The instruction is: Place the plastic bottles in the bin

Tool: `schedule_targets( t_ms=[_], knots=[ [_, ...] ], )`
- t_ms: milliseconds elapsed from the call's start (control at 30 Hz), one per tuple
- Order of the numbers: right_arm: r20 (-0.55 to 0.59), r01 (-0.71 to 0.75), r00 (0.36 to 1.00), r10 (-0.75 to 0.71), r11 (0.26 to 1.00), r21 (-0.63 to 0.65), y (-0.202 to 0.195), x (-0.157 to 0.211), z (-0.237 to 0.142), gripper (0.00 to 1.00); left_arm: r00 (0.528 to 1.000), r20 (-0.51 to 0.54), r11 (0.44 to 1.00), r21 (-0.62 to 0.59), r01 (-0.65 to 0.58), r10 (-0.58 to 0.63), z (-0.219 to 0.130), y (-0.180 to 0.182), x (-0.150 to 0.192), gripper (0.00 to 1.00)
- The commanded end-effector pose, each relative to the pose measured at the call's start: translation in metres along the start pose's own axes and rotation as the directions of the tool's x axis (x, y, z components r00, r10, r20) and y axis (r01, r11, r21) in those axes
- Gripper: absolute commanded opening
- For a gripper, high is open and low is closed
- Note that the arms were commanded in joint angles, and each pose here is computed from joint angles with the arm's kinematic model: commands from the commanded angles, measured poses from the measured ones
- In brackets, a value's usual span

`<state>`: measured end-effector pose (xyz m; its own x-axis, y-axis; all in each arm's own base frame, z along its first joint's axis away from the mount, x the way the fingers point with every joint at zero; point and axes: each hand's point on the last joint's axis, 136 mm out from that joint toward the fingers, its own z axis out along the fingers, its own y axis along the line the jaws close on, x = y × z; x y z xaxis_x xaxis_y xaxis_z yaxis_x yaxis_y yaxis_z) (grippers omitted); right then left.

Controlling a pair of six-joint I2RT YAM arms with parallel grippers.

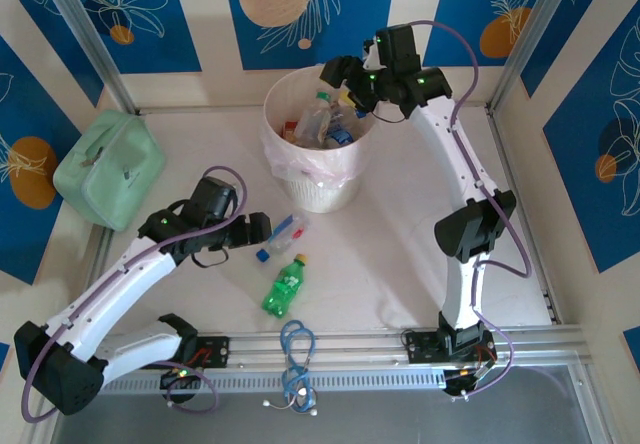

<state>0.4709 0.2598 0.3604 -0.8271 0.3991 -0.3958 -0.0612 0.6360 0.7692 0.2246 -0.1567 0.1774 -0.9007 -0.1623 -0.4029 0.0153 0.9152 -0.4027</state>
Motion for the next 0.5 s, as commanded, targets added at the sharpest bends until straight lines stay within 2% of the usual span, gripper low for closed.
schedule_targets(
  t_ms=[0,233,467],
  knots=[
    [0.023,0.044,0.999,-0.044,0.999,-0.005,0.014,0.007,-0.026,0.72,1.0,-0.027,1.0,0.013,0.006,-0.006,0.003,0.0,0.005,0.88],
    [0.048,0.107,0.993,-0.108,0.994,0.008,0.026,0.039,-0.059,0.71,0.998,-0.067,0.999,0.038,-0.004,0.006,0.009,-0.001,0.016,0.88],
    [0.068,0.146,0.987,-0.147,0.989,0.023,0.018,0.097,-0.107,0.71,0.987,-0.155,0.998,0.045,-0.044,0.051,0.027,-0.004,0.042,0.85]
  ],
)
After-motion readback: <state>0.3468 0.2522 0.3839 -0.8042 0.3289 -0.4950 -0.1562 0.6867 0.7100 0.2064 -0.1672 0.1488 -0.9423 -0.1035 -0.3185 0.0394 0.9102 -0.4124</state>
